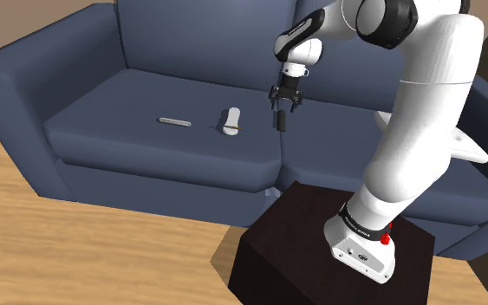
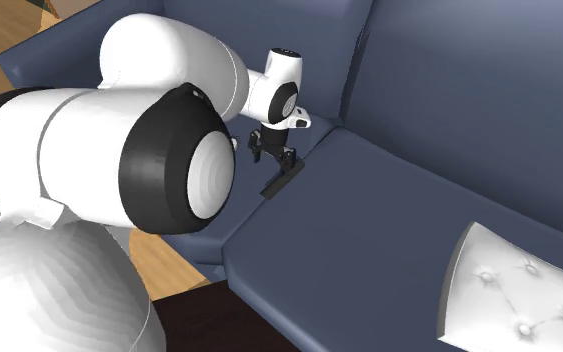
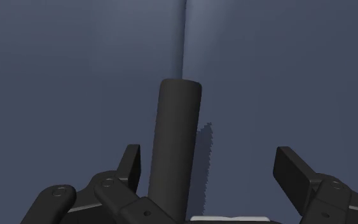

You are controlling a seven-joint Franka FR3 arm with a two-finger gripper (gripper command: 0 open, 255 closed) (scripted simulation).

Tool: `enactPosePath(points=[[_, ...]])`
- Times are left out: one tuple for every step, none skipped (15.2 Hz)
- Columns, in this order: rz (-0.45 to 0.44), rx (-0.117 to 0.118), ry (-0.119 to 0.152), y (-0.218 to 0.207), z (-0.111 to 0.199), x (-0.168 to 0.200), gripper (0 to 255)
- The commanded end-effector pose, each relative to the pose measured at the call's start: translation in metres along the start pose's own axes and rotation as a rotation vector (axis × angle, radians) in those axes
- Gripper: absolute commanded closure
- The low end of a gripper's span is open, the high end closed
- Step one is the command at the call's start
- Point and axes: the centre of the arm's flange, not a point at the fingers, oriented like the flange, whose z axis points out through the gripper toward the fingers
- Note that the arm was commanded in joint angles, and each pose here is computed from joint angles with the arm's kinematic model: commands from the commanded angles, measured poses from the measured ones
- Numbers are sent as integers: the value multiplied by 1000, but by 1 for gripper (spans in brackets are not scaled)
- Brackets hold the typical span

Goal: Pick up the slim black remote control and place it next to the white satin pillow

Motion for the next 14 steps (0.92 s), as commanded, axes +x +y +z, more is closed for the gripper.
enactPosePath(points=[[49, 7, -3, 12, 14, 24, 0], [73, 11, -4, 18, 20, 34, 0], [97, 15, -6, 24, 26, 44, 0], [106, 16, -7, 27, 29, 48, 0], [106, 16, -7, 26, 34, 48, 0], [106, 16, -7, 26, 39, 48, 0], [106, 16, -7, 26, 45, 48, 0], [106, 16, -7, 26, 50, 48, 0], [106, 16, -7, 26, 55, 48, 0], [106, 16, -7, 26, 60, 48, 0], [106, 16, -7, 26, 69, 48, 0], [106, 16, -6, 26, 69, 48, 0], [106, 16, -7, 26, 69, 48, 0], [106, 16, -7, 26, 69, 48, 0]])
